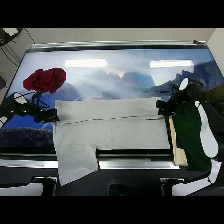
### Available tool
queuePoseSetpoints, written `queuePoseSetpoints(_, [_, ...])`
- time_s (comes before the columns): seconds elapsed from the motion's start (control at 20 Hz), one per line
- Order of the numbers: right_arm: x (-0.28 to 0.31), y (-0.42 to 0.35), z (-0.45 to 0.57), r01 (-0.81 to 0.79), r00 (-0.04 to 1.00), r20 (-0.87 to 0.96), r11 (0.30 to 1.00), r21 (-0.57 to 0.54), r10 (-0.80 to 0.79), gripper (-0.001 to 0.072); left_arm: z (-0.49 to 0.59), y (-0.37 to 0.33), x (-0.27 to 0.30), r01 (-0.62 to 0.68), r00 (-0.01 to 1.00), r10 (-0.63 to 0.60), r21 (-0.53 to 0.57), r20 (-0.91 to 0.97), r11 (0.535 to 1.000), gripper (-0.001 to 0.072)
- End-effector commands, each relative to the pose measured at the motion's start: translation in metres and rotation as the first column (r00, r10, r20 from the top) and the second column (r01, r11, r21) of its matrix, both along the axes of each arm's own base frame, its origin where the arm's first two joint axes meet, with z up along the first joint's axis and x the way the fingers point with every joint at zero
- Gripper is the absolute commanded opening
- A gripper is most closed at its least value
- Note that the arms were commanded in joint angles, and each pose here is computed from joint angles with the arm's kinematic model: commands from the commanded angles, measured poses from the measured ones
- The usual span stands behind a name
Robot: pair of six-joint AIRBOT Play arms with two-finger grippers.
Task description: Fold the shirts.
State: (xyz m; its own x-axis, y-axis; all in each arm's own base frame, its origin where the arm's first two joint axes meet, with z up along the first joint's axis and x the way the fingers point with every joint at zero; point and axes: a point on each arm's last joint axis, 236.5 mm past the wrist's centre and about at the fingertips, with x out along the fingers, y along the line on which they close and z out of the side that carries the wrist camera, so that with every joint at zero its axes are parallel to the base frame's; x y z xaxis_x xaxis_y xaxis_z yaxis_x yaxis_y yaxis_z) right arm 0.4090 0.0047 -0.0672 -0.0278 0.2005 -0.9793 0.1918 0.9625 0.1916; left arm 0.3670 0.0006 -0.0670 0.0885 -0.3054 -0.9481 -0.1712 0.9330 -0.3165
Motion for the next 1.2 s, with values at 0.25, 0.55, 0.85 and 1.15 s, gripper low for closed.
queuePoseSetpoints(0.25, [-0.06,-0.032,0.05,0.029,0.993,-0.119,1.0,0.009,-0.028,0.0496,0.045,0.036,-0.077,-0.029,0.979,0.018,-0.049,-0.204,0.998,0.0479])
queuePoseSetpoints(0.55, [-0.108,-0.029,0.024,0.083,0.991,-0.11,0.996,0.016,-0.081,0.0495,-0.014,-0.005,-0.196,-0.054,0.954,0.02,-0.104,-0.299,0.993,0.0462])
queuePoseSetpoints(0.85, [-0.138,-0.024,0.012,0.072,0.99,-0.122,0.997,0.014,-0.07,0.0495,-0.036,-0.031,-0.219,-0.073,0.948,0.022,-0.148,-0.317,0.986,0.0462])
queuePoseSetpoints(1.15, [-0.154,-0.02,0.005,0.072,0.984,-0.164,0.997,0.02,-0.067,0.0496,-0.049,-0.043,-0.208,-0.104,0.956,0.065,-0.123,-0.286,0.987,0.037])
